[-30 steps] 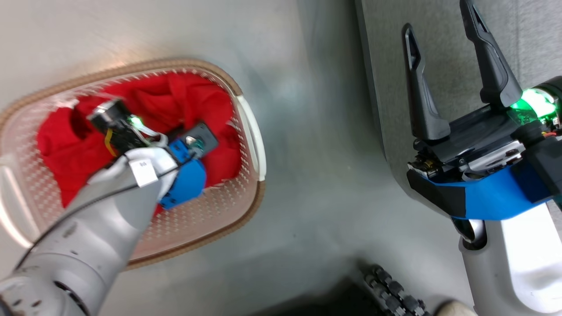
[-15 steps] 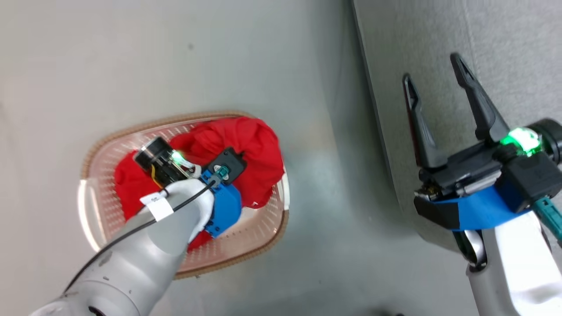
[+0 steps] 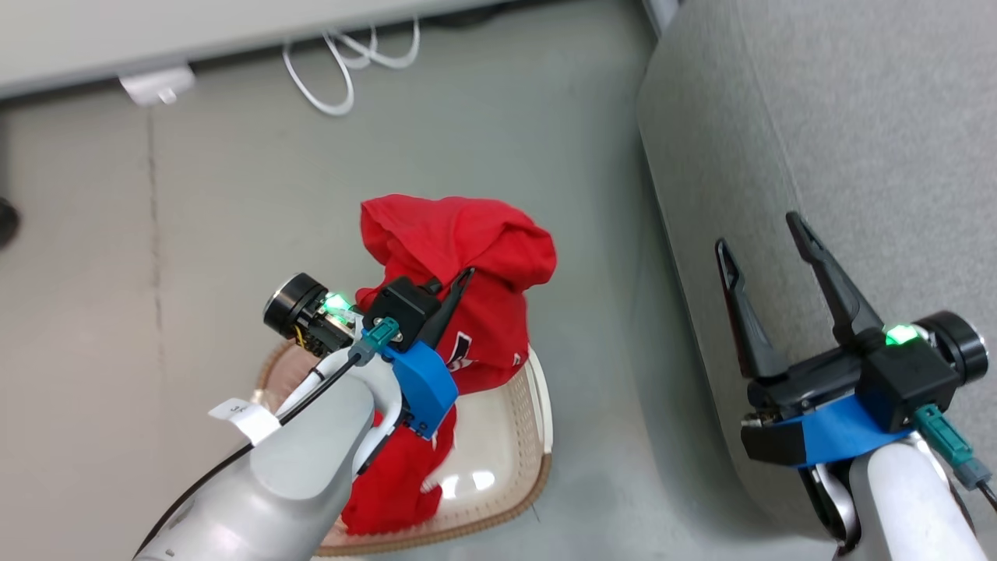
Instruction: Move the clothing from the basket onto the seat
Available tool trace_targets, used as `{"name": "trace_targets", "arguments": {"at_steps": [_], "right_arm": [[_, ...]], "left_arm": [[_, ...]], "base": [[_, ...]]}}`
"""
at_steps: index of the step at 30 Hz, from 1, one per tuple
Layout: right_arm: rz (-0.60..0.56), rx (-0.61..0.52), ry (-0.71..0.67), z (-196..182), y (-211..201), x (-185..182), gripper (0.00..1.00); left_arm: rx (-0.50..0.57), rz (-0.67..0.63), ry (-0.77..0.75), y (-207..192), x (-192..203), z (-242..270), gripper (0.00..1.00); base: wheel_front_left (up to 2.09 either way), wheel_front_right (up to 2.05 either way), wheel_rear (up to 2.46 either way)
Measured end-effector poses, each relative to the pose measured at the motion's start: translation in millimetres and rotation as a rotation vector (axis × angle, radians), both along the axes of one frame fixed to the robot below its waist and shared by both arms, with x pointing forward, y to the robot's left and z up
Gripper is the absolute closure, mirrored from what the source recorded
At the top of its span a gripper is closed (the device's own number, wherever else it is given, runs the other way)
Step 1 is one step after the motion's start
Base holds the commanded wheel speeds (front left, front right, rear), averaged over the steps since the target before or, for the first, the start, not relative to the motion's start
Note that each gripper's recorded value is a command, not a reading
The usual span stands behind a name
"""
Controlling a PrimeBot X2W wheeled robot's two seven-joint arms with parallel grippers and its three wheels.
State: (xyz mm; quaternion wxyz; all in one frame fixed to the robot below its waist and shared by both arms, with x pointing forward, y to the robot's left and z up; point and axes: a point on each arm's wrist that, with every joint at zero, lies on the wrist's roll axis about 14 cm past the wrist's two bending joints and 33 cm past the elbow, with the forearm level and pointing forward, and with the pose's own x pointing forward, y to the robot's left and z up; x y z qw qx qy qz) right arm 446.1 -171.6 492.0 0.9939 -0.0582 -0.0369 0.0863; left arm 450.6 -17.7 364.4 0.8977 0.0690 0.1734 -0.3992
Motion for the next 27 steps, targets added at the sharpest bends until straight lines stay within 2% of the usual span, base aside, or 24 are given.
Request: {"name": "trace_targets", "arguments": {"at_steps": [16,27], "right_arm": [[0.051,0.042,-0.08,40,24,-52,0.0],[0.115,0.053,-0.11,51,47,-73,0.0]], "left_arm": [[-0.261,0.112,-0.348,10,-7,170,1.0],[-0.33,0.139,-0.461,20,-25,224,1.0]], "base": [[0.0,0.0,0.0],[0.0,0.0,0.0]]}}
